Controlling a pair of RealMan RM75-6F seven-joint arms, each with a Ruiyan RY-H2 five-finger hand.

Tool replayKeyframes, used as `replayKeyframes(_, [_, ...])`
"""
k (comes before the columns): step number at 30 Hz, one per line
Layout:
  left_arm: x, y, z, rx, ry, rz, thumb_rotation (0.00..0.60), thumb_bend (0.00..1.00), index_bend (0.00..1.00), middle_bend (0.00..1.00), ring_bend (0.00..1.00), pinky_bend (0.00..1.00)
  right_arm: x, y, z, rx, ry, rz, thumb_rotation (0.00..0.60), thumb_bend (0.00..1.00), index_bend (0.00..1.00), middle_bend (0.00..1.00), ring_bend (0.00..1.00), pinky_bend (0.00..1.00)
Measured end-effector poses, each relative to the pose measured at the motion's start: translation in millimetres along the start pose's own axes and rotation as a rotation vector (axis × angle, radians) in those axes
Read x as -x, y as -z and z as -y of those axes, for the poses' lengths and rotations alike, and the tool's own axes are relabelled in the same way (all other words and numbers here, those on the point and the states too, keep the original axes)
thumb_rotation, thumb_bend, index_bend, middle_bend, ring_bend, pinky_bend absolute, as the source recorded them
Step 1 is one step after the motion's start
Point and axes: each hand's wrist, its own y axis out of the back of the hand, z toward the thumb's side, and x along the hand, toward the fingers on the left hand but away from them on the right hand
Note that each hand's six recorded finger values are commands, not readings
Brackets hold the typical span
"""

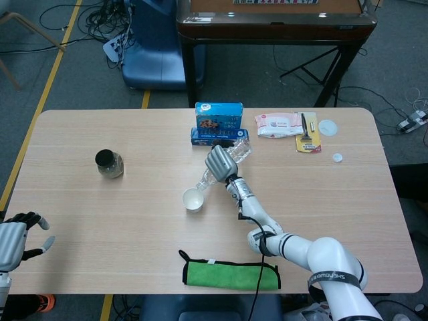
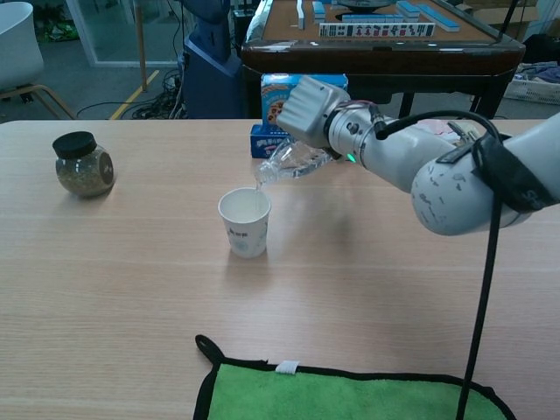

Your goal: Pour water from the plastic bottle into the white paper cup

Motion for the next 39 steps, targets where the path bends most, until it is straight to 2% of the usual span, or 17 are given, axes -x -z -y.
replayKeyframes(24, [-0.9, -0.2, -0.7, -0.003, 0.000, -0.002, 0.600, 0.20, 0.56, 0.47, 0.41, 0.54, -0.3, -0.5, 0.0, 0.002, 0.000, 0.010, 0.600, 0.14, 0.60, 0.61, 0.50, 0.51])
replayKeyframes(27, [-0.7, -0.3, -0.8, -0.002, 0.001, -0.001, 0.600, 0.20, 0.56, 0.47, 0.41, 0.54, -0.8, -1.7, 0.3, 0.047, -0.010, 0.010, 0.600, 0.14, 0.60, 0.61, 0.50, 0.51])
replayKeyframes(32, [-0.9, -0.4, -1.3, 0.001, -0.001, -0.004, 0.600, 0.20, 0.56, 0.47, 0.41, 0.54, -2.2, -5.0, 1.7, 0.198, -0.048, 0.007, 0.600, 0.14, 0.60, 0.61, 0.50, 0.51])
replayKeyframes(39, [-1.0, 0.4, -0.2, 0.000, 0.003, -0.008, 0.600, 0.20, 0.56, 0.47, 0.41, 0.54, -5.8, -5.0, 4.7, 0.296, -0.066, 0.004, 0.600, 0.14, 0.60, 0.61, 0.50, 0.51])
